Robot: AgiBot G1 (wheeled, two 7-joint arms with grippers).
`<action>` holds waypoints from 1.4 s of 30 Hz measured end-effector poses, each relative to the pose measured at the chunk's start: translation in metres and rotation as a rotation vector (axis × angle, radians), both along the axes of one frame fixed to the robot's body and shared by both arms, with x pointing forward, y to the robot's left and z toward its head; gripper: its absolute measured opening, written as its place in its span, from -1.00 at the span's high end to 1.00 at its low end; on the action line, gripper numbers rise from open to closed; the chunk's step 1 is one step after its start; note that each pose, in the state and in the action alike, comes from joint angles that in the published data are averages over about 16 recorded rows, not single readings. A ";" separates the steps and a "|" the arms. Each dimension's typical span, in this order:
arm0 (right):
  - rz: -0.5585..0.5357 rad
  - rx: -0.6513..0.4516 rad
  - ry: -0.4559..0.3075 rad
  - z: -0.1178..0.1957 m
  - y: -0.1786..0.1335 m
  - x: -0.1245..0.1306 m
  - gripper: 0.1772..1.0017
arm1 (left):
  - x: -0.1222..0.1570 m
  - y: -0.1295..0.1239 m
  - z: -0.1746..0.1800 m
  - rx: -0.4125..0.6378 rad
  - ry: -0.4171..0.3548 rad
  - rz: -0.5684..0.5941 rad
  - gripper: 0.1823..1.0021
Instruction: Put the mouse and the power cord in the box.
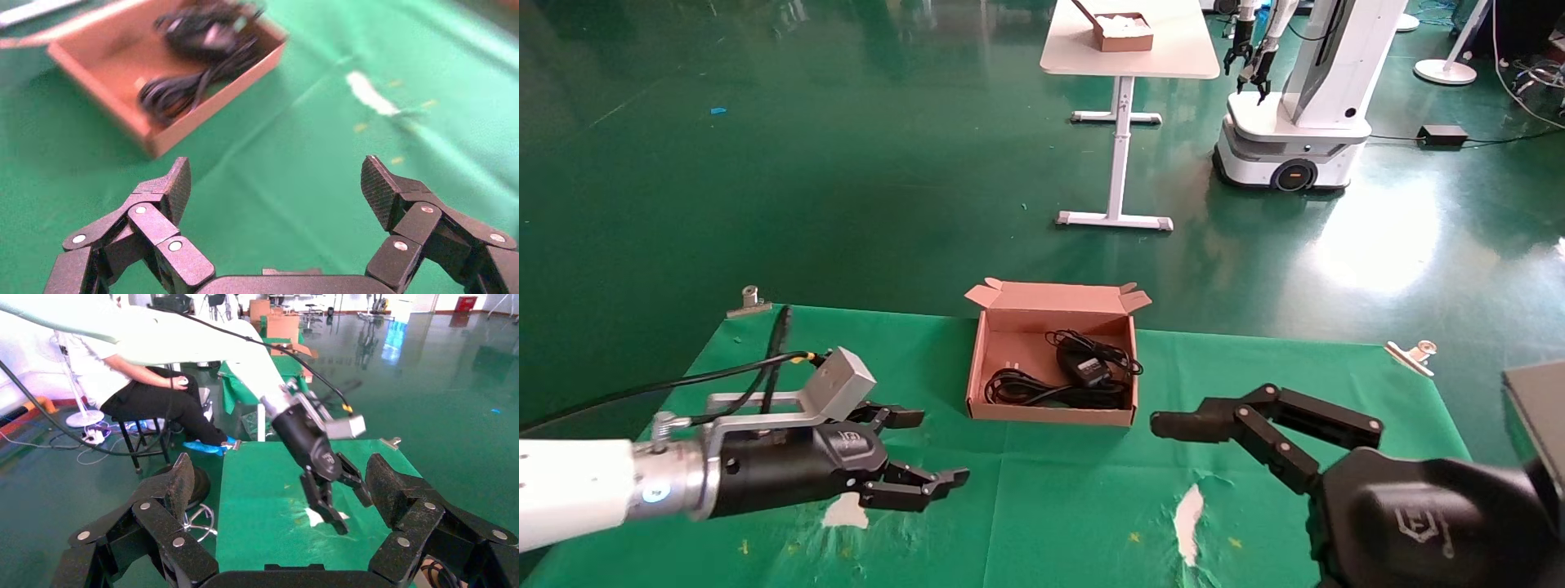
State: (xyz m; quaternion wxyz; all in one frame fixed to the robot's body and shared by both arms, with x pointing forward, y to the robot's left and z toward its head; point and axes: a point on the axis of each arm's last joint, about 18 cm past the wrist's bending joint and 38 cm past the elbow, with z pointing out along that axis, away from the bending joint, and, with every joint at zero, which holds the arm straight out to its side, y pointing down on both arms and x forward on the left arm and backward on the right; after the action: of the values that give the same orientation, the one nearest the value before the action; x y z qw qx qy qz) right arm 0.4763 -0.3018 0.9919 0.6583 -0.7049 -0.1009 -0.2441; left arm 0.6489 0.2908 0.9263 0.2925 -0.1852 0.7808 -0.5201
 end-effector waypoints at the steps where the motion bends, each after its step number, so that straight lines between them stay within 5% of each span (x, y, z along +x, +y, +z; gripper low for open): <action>1: 0.001 0.000 -0.001 0.000 0.000 -0.001 -1.00 | -0.006 0.000 0.003 -0.014 -0.008 -0.025 -1.00; 24: 0.003 0.000 -0.001 0.000 -0.001 -0.002 -1.00 | -0.171 0.009 0.065 -0.152 -0.316 -0.555 -1.00; 42: 0.003 0.000 -0.001 0.000 -0.001 -0.002 -1.00 | -0.179 0.010 0.067 -0.150 -0.333 -0.579 -1.00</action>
State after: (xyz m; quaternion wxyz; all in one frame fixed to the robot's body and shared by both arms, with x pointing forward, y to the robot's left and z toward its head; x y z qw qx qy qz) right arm 0.4748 -0.3024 0.9921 0.6587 -0.7046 -0.1021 -0.2434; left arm 0.4694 0.3005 0.9936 0.2420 0.1105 0.7019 -0.6607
